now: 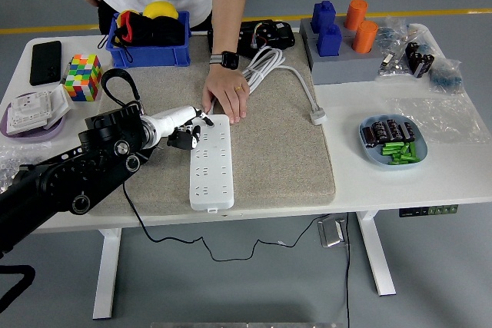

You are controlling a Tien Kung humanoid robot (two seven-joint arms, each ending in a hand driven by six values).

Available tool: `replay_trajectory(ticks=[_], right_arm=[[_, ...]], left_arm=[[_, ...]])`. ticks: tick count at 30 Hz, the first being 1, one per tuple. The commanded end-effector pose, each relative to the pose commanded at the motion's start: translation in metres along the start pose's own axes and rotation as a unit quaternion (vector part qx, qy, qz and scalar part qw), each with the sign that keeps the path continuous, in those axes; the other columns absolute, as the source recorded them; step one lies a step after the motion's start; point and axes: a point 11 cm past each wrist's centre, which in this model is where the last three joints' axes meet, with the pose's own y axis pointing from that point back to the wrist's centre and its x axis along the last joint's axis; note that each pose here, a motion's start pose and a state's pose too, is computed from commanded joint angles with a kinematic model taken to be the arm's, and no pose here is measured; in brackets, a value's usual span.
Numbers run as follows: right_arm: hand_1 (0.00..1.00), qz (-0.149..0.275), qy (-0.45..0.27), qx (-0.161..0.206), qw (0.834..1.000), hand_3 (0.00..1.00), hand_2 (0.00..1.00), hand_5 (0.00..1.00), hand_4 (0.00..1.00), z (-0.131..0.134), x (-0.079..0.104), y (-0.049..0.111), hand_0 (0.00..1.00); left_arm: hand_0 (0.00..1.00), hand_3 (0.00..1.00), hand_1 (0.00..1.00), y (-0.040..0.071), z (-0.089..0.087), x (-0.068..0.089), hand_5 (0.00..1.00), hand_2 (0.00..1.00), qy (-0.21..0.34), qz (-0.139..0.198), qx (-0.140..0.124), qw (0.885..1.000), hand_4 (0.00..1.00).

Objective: Pull the plug out,throw it away,press the button

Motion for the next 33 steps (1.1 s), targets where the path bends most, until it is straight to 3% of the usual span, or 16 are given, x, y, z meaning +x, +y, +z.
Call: replay_trajectory(ticks=[8, 19, 33], right_arm=[[0.705, 0.0, 0.001, 0.0, 1.0, 0.728, 0.717, 0.657, 0.773, 0.0, 0.0, 0.0, 0.755], [0.705, 0.001, 0.003, -0.001, 1.0, 0.728, 0.717, 0.657, 0.773, 0.0, 0.001, 0.0, 0.756], [0.705, 0.002, 0.007, -0.001, 1.0, 0.728, 0.717, 0.657, 0.773, 0.001, 0.002, 0.0, 0.755]], left_arm=[[0.079, 0.806, 0.071, 0.001, 0.007, 0.002, 0.002, 0.149, 0.003, 0.004, -0.012, 1.0, 0.002], [0.078, 0.805, 0.07, -0.003, -0.001, -0.003, 0.002, 0.148, -0.013, -0.003, 0.007, 1.0, 0.002], [0.076, 0.805, 0.069, -0.003, -0.003, -0.009, 0.002, 0.148, -0.018, -0.01, 0.011, 1.0, 0.002]])
